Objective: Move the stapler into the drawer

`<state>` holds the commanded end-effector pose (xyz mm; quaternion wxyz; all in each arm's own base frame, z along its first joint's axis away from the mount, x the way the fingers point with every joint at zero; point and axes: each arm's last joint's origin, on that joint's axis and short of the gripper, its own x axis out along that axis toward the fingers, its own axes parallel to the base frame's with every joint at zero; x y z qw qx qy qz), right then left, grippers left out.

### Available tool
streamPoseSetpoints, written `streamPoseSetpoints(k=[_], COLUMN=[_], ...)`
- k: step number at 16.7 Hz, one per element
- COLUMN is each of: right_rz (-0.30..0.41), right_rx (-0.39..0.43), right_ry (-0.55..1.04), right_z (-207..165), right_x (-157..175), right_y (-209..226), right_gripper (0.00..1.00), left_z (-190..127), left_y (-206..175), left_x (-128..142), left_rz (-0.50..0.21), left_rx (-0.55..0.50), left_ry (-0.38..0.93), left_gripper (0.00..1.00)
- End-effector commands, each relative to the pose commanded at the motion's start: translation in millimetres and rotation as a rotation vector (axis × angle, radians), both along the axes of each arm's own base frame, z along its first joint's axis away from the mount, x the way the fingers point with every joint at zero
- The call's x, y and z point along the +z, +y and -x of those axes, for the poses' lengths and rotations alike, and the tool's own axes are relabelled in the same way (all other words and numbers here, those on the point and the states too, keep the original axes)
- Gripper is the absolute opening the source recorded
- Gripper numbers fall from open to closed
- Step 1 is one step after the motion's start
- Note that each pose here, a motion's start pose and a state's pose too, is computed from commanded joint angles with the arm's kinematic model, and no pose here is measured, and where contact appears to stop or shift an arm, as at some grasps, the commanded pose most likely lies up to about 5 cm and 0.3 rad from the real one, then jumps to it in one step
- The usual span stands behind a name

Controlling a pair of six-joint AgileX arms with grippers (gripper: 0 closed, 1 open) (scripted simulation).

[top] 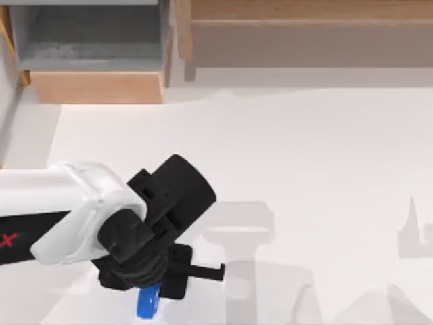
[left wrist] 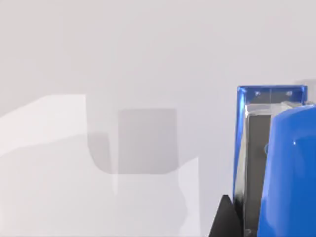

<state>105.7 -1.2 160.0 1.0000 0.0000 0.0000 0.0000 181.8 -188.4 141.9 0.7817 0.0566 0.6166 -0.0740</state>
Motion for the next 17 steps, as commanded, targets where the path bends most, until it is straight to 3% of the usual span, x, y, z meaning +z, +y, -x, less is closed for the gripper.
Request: streamPoseSetpoints(k=[3, 8, 13, 15, 17], right_rz=[0.000, 0.000, 0.000, 0.000, 0.000], right_rx=[0.000, 0.000, 0.000, 0.000, 0.000], right_ry=[0.000, 0.000, 0.000, 0.000, 0.000], right_z=[0.0, 0.0, 0.0, 0.0, 0.0], right_x=[0.0, 0.0, 0.0, 0.0, 0.0], right_y=[0.0, 0.0, 0.0, 0.0, 0.0], right_gripper=[1.00, 1.00, 1.00, 1.00, 1.00], left_z=[-27.3, -114.6, -203.4, -229.6, -249.9], left_y=[0.4, 37.7, 145.0, 199.2, 252.4], left_x=[23.8, 93.2, 149.7, 152.9, 139.0], left_rz=[0.051, 0.083, -0.047, -0.108, -0.144], left_rx=[0.013, 0.091, 0.198, 0.224, 0.234], left_ry=[-0.075, -0.301, -0.450, -0.437, -0.375], left_gripper=[0.00, 0.00, 0.00, 0.00, 0.00])
